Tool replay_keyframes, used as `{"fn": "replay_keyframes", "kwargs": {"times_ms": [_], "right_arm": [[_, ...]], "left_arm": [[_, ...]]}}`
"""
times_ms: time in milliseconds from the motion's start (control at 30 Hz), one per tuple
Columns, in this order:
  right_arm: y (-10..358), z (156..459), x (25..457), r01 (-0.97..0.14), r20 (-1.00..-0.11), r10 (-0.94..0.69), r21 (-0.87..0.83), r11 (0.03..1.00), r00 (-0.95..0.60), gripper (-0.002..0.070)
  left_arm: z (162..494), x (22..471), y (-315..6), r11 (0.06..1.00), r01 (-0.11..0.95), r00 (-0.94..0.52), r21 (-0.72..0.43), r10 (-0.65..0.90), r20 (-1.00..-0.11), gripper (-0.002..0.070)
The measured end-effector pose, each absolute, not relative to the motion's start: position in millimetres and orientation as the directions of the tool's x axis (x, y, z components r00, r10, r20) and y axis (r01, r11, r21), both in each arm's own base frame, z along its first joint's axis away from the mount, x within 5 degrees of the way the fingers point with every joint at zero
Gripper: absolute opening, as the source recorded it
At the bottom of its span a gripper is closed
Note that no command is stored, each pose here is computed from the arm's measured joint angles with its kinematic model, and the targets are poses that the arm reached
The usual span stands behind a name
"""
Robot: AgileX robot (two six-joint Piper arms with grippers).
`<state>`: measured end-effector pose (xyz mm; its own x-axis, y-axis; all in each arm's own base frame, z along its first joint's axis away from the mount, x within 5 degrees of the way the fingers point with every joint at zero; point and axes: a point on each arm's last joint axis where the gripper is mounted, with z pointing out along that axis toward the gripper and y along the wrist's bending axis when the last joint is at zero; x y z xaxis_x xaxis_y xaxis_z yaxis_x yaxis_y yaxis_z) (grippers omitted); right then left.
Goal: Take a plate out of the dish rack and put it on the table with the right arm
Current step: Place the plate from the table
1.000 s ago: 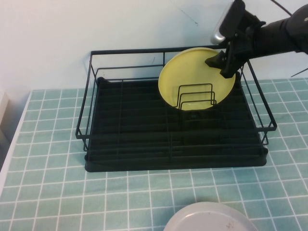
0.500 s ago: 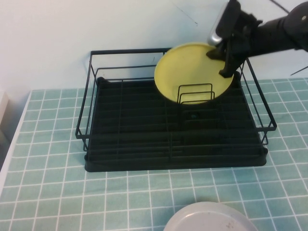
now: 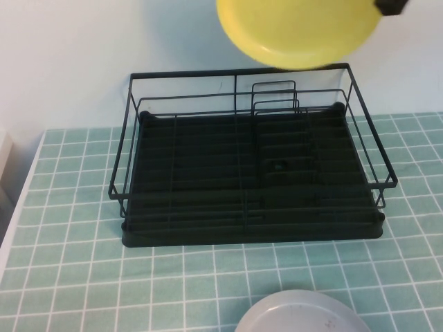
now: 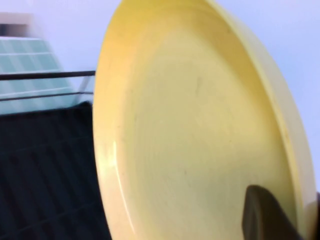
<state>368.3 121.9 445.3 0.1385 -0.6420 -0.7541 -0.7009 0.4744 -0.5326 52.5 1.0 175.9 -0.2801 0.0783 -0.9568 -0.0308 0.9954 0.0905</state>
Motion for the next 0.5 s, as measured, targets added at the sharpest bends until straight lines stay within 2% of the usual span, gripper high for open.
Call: {"fn": "replay_keyframes", "kwargs": {"times_ms": [100, 167, 267, 333, 433, 500], "right_arm": [[110.8, 465.3, 330.1, -0.742, -0.753, -0.658, -0.451, 0.496, 0.017, 0.0097], [98.6, 476.8, 303.1, -0.74, -0.721, -0.688, -0.417, 0.528, -0.085, 0.0097], [79.6, 491.1, 263.0, -0.697, -0.684, -0.686, -0.366, 0.616, -0.247, 0.0097], [69.3, 496.9, 236.2, -0.65, -0.691, -0.647, -0.336, 0.681, -0.321, 0.0097], [56.9, 489.6, 191.0, -0.596, -0.714, -0.572, -0.269, 0.757, -0.404, 0.0097], [51.5, 469.3, 163.3, -0.576, -0.713, -0.52, -0.199, 0.793, -0.47, 0.0097]], "left_arm": [[175.9, 52.5, 1.0, 0.995, -0.031, -0.28, 0.091, 0.078, -0.957, -0.0004], [175.9, 52.5, 1.0, 0.995, -0.031, -0.28, 0.091, 0.078, -0.957, -0.0004], [175.9, 52.5, 1.0, 0.995, -0.031, -0.28, 0.091, 0.078, -0.957, -0.0004], [175.9, 52.5, 1.0, 0.995, -0.031, -0.28, 0.091, 0.078, -0.957, -0.0004], [175.9, 52.5, 1.0, 0.995, -0.031, -0.28, 0.091, 0.078, -0.957, -0.0004], [175.9, 52.5, 1.0, 0.995, -0.031, -0.28, 0.091, 0.078, -0.957, -0.0004]]}}
